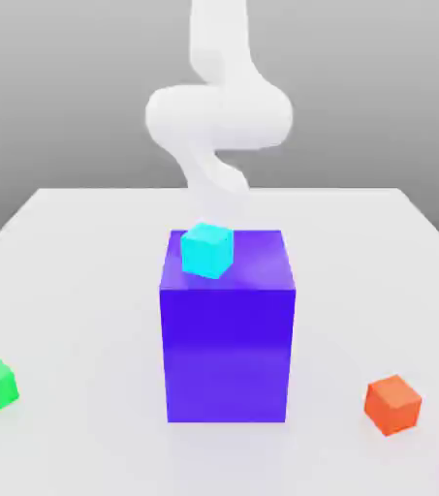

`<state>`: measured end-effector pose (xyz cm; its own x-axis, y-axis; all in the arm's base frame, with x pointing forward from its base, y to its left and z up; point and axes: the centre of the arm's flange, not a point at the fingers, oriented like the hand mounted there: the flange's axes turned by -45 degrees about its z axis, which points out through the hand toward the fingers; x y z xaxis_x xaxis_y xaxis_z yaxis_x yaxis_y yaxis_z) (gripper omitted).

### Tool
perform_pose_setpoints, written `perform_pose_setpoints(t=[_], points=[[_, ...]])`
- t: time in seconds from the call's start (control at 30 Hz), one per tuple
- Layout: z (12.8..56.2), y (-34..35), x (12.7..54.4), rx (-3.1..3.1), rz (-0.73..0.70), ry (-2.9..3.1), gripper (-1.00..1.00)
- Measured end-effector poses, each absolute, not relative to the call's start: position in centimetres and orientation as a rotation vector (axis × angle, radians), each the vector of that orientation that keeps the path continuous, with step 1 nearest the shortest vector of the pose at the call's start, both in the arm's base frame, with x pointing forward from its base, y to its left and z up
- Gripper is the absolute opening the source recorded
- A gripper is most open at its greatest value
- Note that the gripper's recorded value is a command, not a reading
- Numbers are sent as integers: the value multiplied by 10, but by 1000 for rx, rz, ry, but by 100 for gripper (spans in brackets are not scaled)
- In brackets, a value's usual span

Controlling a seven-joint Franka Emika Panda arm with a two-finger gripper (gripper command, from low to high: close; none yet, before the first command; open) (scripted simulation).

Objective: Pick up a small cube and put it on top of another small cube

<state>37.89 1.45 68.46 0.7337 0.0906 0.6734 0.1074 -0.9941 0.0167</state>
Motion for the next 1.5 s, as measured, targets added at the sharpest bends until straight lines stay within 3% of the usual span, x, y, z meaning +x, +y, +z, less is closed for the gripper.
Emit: perform_pose_setpoints(t=[0.27,0.5,0.8,1.0,1.17,1.2,1.4,1.5], points=[[581,86,464,-2867,-828,-759,0],[474,164,502,-2744,-581,-1246,0],[322,264,497,-2465,-269,-1845,0],[220,310,469,-2214,-58,-2211,0],[141,321,459,-2134,-2,-2306,0],[132,320,459,-2133,-1,-2307,-100],[127,320,458,-2132,3,-2307,-100],[156,321,459,-2131,2,-2309,-100]])
